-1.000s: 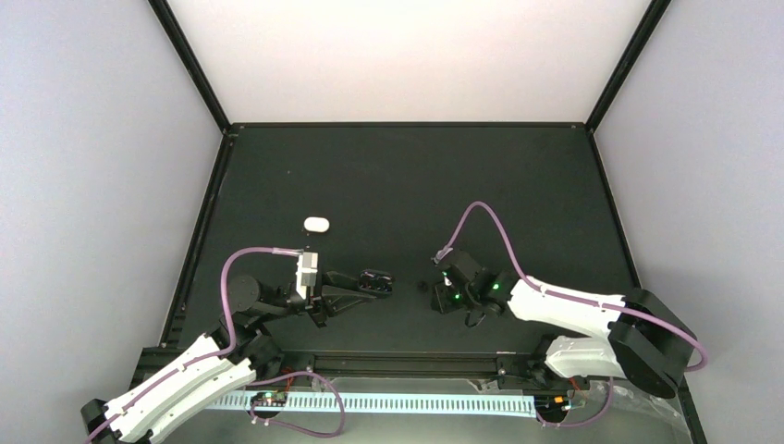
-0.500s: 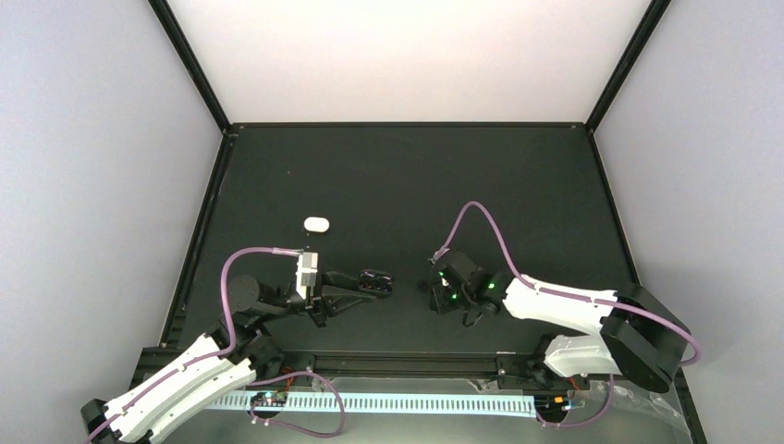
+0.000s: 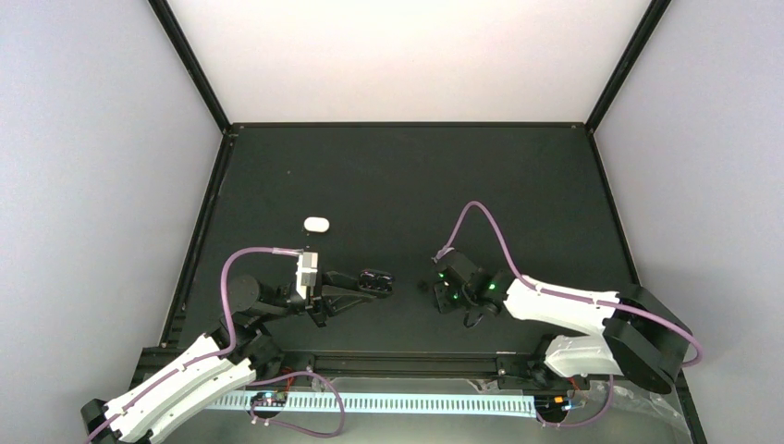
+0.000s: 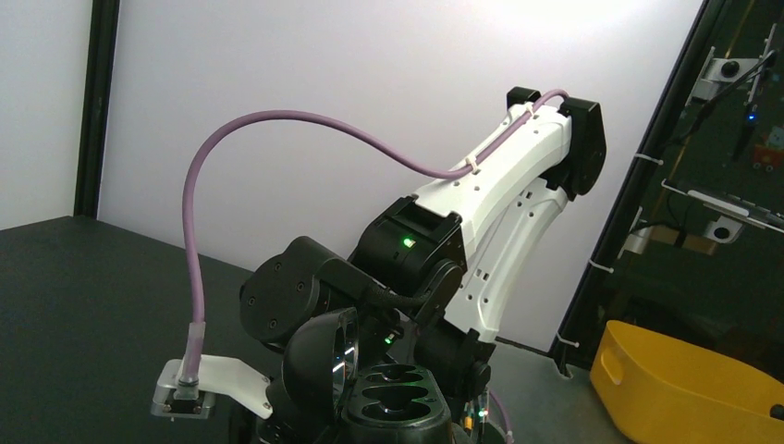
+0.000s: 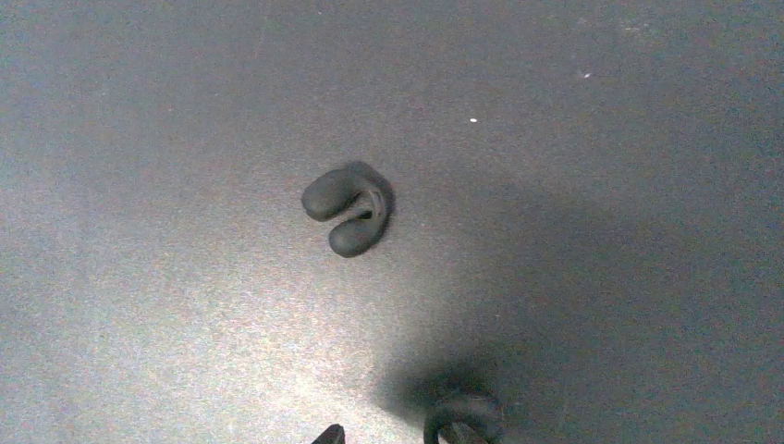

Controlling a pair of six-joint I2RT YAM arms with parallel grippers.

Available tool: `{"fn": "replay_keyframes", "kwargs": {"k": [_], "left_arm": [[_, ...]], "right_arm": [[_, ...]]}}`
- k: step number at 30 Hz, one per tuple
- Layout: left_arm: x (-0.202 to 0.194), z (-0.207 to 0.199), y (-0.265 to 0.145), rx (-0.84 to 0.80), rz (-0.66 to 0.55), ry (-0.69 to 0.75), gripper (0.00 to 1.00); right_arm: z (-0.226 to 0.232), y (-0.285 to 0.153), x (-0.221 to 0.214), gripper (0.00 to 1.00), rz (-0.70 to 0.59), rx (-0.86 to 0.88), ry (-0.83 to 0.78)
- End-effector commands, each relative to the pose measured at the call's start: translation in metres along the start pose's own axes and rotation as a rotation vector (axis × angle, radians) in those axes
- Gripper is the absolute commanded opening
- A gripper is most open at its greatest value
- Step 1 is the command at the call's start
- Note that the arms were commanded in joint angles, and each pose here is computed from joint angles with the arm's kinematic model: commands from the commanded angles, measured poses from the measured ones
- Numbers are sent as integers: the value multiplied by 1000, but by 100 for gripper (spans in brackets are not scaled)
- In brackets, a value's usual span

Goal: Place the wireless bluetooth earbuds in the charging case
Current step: Pick up the earbud from the center of the board.

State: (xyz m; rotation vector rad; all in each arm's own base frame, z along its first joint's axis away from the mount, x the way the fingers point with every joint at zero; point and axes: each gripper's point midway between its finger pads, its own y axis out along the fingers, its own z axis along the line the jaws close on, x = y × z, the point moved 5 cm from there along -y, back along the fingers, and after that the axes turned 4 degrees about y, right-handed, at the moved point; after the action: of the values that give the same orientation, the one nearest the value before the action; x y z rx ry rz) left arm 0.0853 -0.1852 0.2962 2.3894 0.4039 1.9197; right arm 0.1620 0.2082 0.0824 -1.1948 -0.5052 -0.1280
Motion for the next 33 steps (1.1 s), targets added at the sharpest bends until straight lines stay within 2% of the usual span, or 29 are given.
{"fn": "replay_keyframes", "kwargs": {"k": [1,33], "left_arm": [[3,-1,1,0,-5,17,2],[1,0,1,2,-1,10,2]], "right_arm": [[-18,0,-7,29,8,-109,3],[-27,-1,-7,14,-11,-168,-1]]}}
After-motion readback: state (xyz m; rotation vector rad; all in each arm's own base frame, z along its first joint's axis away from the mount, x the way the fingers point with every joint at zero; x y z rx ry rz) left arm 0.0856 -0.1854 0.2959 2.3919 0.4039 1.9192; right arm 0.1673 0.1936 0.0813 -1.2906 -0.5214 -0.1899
